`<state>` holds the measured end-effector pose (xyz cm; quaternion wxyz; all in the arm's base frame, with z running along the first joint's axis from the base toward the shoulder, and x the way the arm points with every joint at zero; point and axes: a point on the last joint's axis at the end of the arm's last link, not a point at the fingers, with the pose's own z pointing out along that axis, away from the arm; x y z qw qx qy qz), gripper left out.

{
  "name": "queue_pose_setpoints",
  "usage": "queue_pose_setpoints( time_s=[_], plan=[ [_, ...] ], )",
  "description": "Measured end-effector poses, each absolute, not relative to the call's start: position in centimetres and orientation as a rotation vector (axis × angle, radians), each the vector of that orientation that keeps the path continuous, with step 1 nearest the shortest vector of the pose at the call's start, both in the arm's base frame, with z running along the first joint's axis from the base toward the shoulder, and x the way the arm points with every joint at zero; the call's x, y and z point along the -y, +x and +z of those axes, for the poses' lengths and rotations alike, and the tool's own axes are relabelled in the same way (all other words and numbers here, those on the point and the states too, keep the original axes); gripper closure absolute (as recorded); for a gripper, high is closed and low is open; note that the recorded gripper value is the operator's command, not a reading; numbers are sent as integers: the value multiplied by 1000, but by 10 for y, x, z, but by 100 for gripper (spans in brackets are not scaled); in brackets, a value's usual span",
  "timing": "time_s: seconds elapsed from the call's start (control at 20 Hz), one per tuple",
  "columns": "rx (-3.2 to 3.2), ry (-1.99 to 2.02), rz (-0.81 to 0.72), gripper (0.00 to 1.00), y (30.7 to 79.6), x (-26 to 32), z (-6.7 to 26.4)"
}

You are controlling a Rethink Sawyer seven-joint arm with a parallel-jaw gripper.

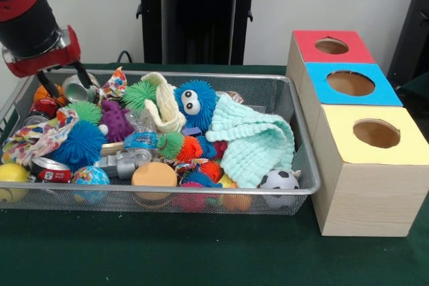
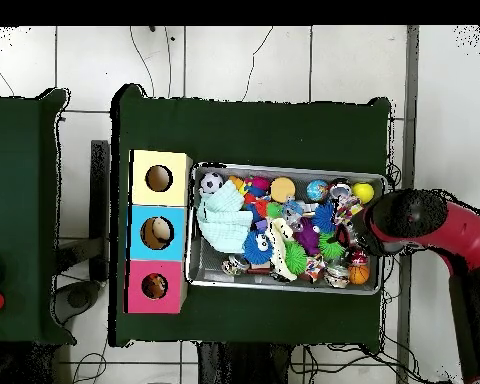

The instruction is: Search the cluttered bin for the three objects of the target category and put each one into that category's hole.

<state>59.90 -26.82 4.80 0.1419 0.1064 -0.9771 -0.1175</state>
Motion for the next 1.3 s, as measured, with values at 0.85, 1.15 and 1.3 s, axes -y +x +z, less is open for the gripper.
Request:
queue_pose_setpoints(
  time_s=[0.85, 1.15, 1.3],
  plan=[
    [3239, 370, 51, 0, 660, 285, 68],
    [3272, 354, 77, 0, 662, 284, 60],
    [3267, 349, 78, 0, 660, 283, 58]
  ],
)
